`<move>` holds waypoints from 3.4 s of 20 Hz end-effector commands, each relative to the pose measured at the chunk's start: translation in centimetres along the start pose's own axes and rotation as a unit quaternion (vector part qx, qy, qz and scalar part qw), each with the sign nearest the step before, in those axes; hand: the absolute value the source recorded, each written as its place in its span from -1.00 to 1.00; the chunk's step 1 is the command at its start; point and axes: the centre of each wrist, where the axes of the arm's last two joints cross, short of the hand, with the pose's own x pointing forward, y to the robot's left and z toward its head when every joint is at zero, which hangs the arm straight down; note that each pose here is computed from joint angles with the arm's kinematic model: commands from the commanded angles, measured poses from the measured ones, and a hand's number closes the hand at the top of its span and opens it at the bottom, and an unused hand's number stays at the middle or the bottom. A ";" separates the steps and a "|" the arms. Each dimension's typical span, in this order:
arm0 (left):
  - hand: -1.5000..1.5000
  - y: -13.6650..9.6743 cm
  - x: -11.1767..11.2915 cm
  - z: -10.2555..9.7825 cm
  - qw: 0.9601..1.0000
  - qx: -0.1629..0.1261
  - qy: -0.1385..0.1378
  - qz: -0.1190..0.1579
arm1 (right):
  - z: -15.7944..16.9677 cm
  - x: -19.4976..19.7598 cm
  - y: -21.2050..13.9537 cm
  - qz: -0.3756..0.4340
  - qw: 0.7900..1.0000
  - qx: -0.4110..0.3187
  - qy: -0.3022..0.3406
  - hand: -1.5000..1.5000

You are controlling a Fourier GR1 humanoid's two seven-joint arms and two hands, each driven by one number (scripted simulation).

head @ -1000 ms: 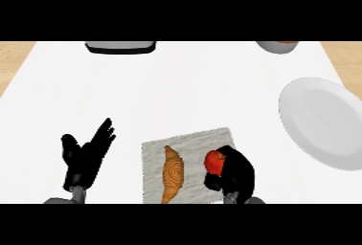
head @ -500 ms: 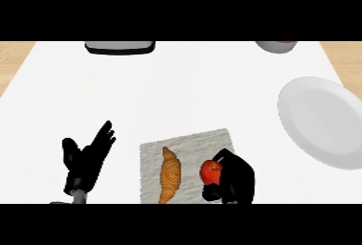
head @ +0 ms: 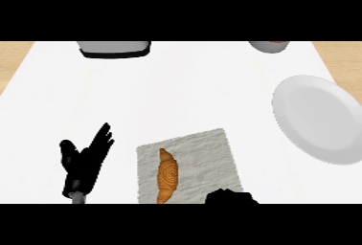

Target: Pick the tomato from the placemat and place it in the plate

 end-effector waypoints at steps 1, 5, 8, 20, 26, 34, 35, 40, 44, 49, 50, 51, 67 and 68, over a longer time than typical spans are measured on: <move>0.00 1.0 0.0 0.5 1.000 0.007 0.002 0.008 | 4.4 -1.1 -3.5 -0.028 0.994 -0.072 -0.079 1.00; 0.00 -1.0 0.9 -0.6 1.000 0.011 -0.009 0.002 | 5.0 -2.6 -8.1 -0.080 0.985 -0.148 -0.038 1.00; 0.00 -1.4 0.0 -0.6 1.000 -0.005 0.000 0.003 | 5.2 -4.1 -8.8 -0.125 0.974 -0.186 0.005 1.00; 0.00 -1.6 2.4 -1.2 1.000 -0.022 -0.017 -0.002 | -0.7 -13.2 -11.0 -0.141 0.941 -0.297 0.078 1.00; 0.00 -0.7 1.8 -1.1 1.000 -0.024 -0.014 -0.006 | -4.5 -19.5 -14.9 -0.129 0.921 -0.353 0.104 1.00; 0.00 -0.5 1.2 -1.7 1.000 -0.021 -0.020 -0.012 | -6.0 -29.0 -16.3 -0.157 0.916 -0.357 0.088 1.00; 0.00 -1.7 1.5 -0.8 0.999 -0.046 -0.015 -0.016 | -7.2 -29.7 -17.0 -0.159 0.913 -0.364 0.091 1.00; 0.00 -3.1 0.8 -0.7 0.999 -0.045 -0.021 -0.019 | -8.1 -33.3 -17.0 -0.135 0.926 -0.301 0.182 1.00; 0.00 -1.2 1.6 -1.1 0.999 -0.045 -0.022 -0.015 | -7.8 -34.6 -16.3 -0.084 0.957 -0.191 0.200 -1.00; 0.00 -1.7 1.8 -1.3 0.999 -0.041 -0.017 -0.022 | -9.9 -34.9 -15.9 -0.147 0.962 -0.165 0.159 -1.00; 0.00 -2.5 1.9 -1.5 0.999 -0.047 -0.020 -0.017 | -10.6 -34.6 -15.9 -0.171 0.961 -0.163 0.144 -1.00; 0.00 -2.4 1.5 -1.1 0.999 -0.050 -0.015 -0.016 | -9.5 -35.2 -15.2 -0.183 0.959 -0.167 0.135 -1.00; 0.00 -1.3 1.7 -1.5 0.999 -0.032 -0.021 -0.008 | -3.3 -39.2 -19.9 -0.387 0.891 -0.223 0.078 -1.00; 0.00 -0.6 2.2 -1.1 0.999 -0.032 -0.019 -0.008 | -2.2 -39.7 -21.4 -0.398 0.888 -0.220 0.070 -1.00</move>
